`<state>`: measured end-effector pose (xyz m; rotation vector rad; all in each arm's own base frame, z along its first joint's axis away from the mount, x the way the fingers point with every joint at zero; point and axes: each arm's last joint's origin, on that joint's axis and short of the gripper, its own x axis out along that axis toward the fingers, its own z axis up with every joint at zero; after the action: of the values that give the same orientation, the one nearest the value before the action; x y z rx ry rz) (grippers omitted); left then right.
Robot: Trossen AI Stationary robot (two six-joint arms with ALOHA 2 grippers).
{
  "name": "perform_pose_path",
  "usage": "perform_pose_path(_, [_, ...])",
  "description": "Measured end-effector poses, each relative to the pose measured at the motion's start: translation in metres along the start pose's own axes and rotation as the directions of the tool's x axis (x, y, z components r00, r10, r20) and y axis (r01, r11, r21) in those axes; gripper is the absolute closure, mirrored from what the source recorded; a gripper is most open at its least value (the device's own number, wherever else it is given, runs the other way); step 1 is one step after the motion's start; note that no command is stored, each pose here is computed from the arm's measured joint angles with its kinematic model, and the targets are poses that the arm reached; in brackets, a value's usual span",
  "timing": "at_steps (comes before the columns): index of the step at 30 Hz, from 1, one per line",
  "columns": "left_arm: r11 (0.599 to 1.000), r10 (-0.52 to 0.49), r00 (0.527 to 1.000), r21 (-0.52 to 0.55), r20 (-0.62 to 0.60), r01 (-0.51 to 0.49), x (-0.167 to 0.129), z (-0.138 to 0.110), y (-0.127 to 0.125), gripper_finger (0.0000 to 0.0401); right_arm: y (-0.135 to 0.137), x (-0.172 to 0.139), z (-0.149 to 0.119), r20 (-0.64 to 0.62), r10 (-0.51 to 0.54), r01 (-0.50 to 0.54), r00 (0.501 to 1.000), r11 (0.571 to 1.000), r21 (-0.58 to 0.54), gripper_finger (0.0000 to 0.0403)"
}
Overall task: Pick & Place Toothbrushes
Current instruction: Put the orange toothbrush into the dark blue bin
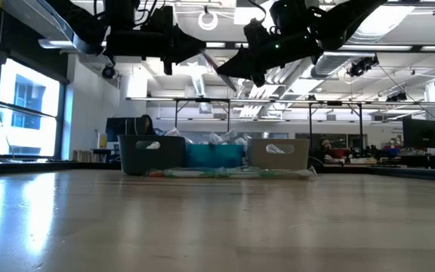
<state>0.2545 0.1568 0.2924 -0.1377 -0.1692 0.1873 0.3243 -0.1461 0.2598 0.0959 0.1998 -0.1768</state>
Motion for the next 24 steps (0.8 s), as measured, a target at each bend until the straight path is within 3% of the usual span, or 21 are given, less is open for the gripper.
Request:
perform_pose_path(6, [1.0,0.001,1.0,-0.001,0.0,-0.001,0.0,0.0,0.0,0.0381,0.0,0.0,0.0,0.0,0.002,-0.002,1.0,1.0,-0.001,0.0388])
perform_pose_path(12, [1.0,0.0,1.0,-0.024,0.0,0.0,0.0,0.0,0.0,0.0387,0.0,0.0,0.0,0.0,0.013,-0.013,1.0,1.0,-0.005,0.0377])
perform_pose_path(16, [0.999,0.001,1.0,-0.04,0.0,-0.001,0.0,0.0,0.0,0.0389,0.0,0.0,0.0,0.001,-0.041,0.041,0.999,0.999,0.019,0.0313])
perform_pose_path(24, [0.999,0.009,1.0,-0.047,0.001,-0.009,-0.002,0.001,0.004,0.0392,-0.001,-0.017,0.011,-0.024,-0.02,0.022,1.0,0.997,0.072,0.0158])
